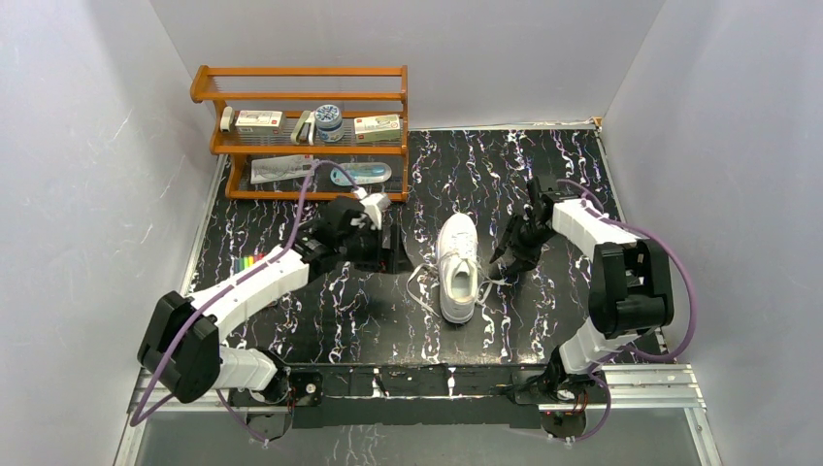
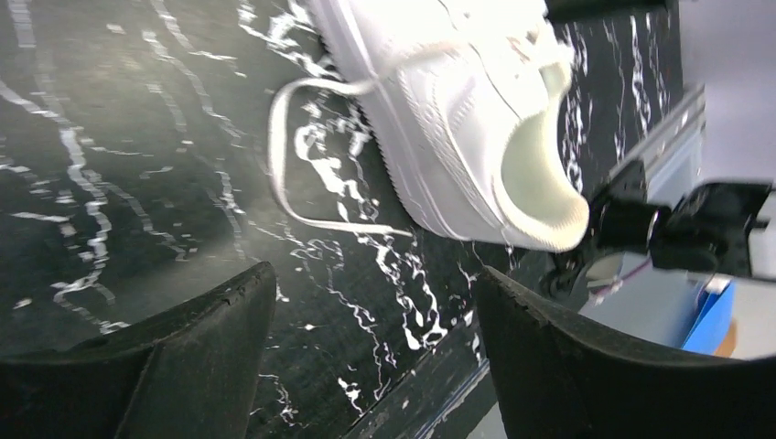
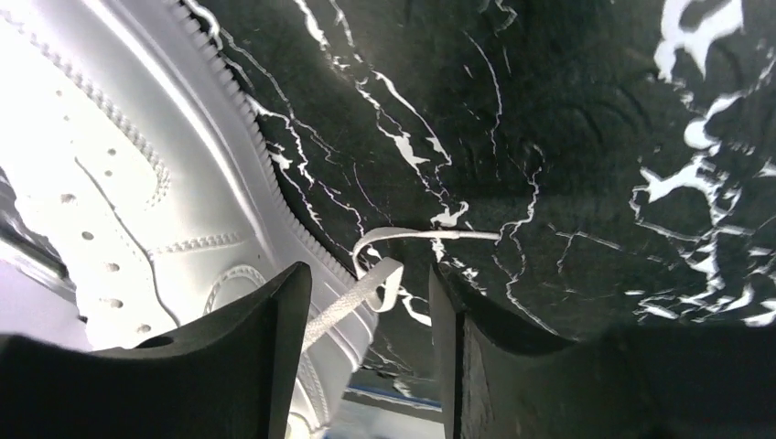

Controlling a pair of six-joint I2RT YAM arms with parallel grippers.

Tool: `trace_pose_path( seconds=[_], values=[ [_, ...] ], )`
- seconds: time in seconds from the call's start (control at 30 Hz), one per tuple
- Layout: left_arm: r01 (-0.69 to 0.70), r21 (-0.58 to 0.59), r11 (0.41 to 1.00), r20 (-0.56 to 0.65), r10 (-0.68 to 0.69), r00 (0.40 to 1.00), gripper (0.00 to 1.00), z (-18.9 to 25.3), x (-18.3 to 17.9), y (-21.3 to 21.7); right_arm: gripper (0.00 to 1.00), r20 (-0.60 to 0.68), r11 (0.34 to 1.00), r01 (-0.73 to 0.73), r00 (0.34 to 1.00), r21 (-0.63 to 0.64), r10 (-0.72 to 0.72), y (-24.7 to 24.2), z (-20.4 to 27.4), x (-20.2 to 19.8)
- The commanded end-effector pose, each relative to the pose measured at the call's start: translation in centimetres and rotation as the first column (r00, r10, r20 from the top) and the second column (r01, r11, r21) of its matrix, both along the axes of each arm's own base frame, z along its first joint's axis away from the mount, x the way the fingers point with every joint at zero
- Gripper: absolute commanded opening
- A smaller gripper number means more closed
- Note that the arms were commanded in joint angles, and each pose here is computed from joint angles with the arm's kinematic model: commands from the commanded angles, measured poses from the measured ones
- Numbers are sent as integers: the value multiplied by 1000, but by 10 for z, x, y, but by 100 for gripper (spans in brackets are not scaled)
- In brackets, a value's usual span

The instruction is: Tie the shoes

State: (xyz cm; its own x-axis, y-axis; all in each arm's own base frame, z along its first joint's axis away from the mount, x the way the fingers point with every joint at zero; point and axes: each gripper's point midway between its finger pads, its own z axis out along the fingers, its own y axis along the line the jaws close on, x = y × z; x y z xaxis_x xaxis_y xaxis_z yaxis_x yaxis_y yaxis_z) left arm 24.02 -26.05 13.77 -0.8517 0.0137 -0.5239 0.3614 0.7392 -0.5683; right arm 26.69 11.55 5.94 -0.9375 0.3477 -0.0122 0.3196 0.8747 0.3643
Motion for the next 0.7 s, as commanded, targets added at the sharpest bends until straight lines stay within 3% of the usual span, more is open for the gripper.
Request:
trace_pose_path(
  seconds=[0.0, 0.27, 0.47, 0.53, 0.63, 0.67],
  values=[
    [143, -6, 990, 135, -141, 981, 78, 19, -9, -26, 60, -59, 952, 304, 950, -33, -306, 10, 1, 3],
    [188, 67, 980, 202, -198, 959, 73, 13, -7, -26, 61, -234, 890, 423, 860, -169, -453, 10, -34, -25],
    [226, 101, 969, 279, -246, 928, 73, 11, 0, -27, 57, -260, 832, 496, 793, -248, -551, 9, -55, -33],
    [252, 101, 962, 312, -271, 910, 73, 9, 2, -30, 46, -251, 811, 513, 776, -282, -578, 5, -60, -36],
    [302, 95, 948, 375, -315, 872, 69, 5, 9, -40, 12, -214, 771, 527, 758, -358, -617, -11, -56, -46],
    [327, 91, 941, 387, -336, 859, 68, 1, 12, -44, 6, -175, 762, 527, 767, -377, -617, -18, -50, -45]
  ],
)
